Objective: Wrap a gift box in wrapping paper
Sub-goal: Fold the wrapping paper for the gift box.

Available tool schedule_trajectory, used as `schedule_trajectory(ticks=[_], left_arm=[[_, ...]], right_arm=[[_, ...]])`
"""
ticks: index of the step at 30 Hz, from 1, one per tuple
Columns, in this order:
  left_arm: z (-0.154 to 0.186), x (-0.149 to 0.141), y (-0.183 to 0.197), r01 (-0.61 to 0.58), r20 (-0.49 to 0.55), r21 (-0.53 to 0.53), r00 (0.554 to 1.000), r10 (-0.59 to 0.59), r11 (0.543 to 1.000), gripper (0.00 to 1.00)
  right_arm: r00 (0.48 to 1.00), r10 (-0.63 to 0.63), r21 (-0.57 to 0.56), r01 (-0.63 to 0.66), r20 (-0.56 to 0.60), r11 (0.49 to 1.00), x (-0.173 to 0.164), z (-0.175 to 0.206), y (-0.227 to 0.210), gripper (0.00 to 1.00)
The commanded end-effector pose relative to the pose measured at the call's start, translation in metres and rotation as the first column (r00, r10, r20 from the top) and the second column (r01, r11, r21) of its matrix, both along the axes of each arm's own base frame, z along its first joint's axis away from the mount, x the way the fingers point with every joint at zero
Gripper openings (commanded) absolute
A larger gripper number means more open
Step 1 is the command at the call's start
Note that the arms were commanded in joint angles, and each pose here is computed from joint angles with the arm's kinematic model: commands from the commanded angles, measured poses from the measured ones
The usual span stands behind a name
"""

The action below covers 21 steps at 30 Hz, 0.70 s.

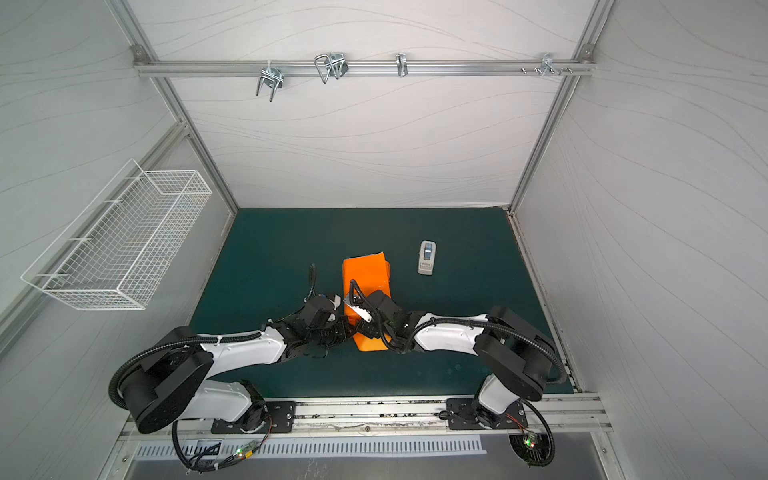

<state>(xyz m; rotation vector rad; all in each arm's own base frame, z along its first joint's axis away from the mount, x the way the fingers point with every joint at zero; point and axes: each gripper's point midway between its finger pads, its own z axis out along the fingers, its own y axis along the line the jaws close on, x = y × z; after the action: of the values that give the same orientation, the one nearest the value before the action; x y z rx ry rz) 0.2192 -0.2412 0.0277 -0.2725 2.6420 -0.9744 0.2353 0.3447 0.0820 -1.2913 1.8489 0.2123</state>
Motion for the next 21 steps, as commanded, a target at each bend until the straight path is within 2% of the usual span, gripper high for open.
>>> schedule_trajectory(ticks=[1, 21], left_arm=[[-0.003, 0.002, -0.008, -0.017, 0.004, -0.024, 1.0, 0.017, 1.0, 0.02], [-0.026, -0.022, -0.014, 0.0, -0.085, 0.026, 0.996, 0.002, 1.0, 0.02]], right_arm=[[0.992, 0.029, -0.107, -0.042, -0.119, 0.993, -0.025, -0.041, -0.017, 0.81], [0.993, 0.031, -0.11, -0.044, -0.117, 0.993, -0.027, -0.041, -0.018, 0.81]])
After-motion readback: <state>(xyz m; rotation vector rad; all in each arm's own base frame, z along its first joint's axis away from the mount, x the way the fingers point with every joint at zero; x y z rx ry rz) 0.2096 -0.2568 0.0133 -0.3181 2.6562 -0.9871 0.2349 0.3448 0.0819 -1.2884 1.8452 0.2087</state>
